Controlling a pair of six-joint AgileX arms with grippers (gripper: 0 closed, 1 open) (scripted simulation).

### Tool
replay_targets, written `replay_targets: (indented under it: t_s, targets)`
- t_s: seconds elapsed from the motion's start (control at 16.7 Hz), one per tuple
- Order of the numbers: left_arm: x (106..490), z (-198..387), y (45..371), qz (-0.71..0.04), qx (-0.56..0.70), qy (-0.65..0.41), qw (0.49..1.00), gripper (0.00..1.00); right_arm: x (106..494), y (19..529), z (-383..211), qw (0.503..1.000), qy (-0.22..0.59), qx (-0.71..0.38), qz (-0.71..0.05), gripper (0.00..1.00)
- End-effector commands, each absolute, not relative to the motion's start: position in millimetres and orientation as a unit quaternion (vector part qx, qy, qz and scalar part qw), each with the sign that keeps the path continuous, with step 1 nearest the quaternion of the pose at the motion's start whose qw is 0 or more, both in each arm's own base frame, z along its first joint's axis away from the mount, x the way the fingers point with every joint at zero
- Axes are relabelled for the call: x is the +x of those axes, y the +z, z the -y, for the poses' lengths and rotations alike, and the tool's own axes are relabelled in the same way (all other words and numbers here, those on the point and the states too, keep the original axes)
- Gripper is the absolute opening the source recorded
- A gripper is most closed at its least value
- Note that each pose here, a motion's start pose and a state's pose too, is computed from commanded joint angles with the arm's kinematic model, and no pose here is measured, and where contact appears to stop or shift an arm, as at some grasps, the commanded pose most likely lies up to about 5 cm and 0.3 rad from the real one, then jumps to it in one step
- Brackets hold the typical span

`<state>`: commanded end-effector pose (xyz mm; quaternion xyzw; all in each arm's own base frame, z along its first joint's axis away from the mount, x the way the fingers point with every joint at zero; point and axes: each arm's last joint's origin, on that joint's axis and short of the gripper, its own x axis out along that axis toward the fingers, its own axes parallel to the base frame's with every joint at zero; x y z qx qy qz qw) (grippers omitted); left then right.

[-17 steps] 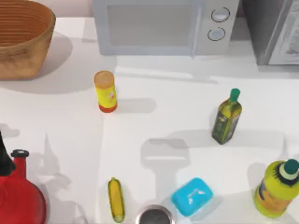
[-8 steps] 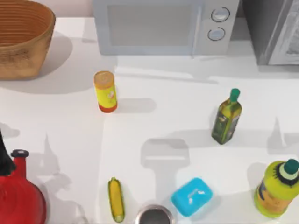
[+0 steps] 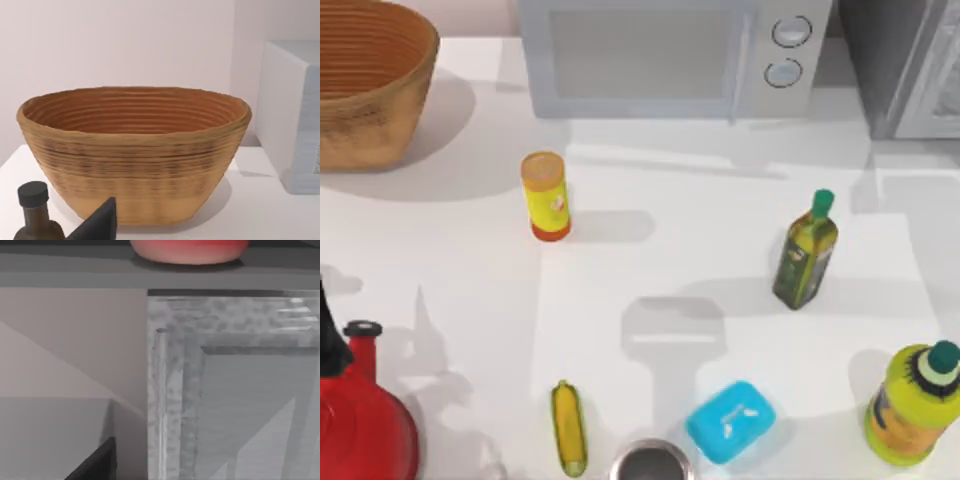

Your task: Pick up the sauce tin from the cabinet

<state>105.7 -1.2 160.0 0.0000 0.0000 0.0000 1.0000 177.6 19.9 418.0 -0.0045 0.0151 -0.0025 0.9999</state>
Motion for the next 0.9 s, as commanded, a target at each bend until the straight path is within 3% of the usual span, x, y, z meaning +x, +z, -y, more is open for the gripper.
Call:
replay_targets:
  t_s: [0.42, 0.9]
  targets:
    - [105.7, 1.2, 160.0, 0.000, 0.000, 0.000, 1.000, 1.00, 242.2, 499.4, -41.6, 1.000, -0.002, -0.001, -0.001, 1.00]
    - [105.7, 1.2, 160.0, 0.000, 0.000, 0.000, 1.000, 1.00, 255.3, 510.2, -46.0, 1.000, -0.002, 0.000, 0.001, 1.00]
